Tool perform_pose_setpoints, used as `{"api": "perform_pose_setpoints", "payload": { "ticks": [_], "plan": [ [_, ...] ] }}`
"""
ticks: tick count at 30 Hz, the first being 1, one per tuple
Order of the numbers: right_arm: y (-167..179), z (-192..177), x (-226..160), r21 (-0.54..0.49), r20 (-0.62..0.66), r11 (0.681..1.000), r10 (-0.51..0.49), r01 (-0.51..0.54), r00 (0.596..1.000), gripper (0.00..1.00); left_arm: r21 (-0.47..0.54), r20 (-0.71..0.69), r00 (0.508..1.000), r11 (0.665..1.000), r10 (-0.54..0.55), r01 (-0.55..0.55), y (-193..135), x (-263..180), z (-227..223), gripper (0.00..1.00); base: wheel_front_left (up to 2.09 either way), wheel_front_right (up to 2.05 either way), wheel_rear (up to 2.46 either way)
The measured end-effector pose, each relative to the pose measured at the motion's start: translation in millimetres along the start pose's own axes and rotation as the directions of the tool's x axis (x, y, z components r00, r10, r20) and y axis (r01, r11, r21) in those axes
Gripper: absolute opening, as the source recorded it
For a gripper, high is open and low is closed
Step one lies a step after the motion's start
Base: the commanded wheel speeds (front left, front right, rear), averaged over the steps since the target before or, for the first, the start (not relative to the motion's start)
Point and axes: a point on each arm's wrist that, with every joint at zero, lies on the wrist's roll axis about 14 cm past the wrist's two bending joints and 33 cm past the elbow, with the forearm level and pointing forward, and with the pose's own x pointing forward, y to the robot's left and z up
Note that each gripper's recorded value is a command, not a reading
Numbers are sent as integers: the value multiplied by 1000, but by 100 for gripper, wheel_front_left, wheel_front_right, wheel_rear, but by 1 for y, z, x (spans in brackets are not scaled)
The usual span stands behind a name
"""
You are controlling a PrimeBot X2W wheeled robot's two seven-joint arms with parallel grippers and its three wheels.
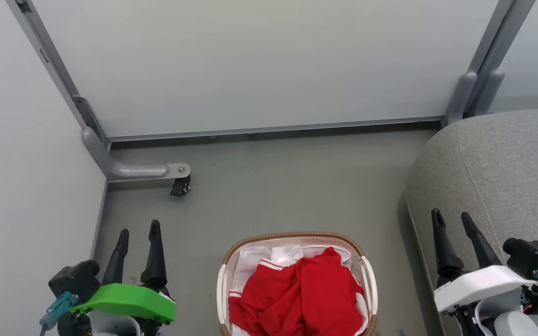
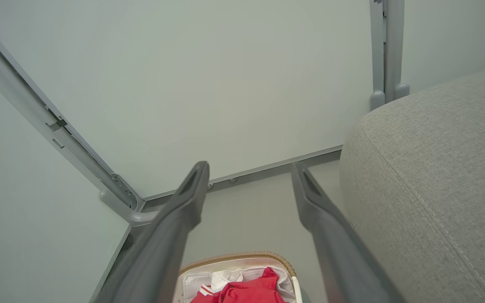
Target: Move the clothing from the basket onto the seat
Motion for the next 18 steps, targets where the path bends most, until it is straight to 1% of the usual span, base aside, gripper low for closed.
{"api": "perform_pose_setpoints", "payload": {
  "ticks": [8, 18],
  "plan": [
    [4, -1, 0, -80, 0, 997, 20, -20, 1000, 100, 61, -6, 1000, 998, 2, -2, 3, -2, -4, 100, 0, 0, 0],
    [8, -5, -1, -170, -7, 984, 43, -44, 999, 100, 124, -23, 1000, 992, 0, 3, 5, -5, -12, 100, 0, 0, 0]
  ]
}}
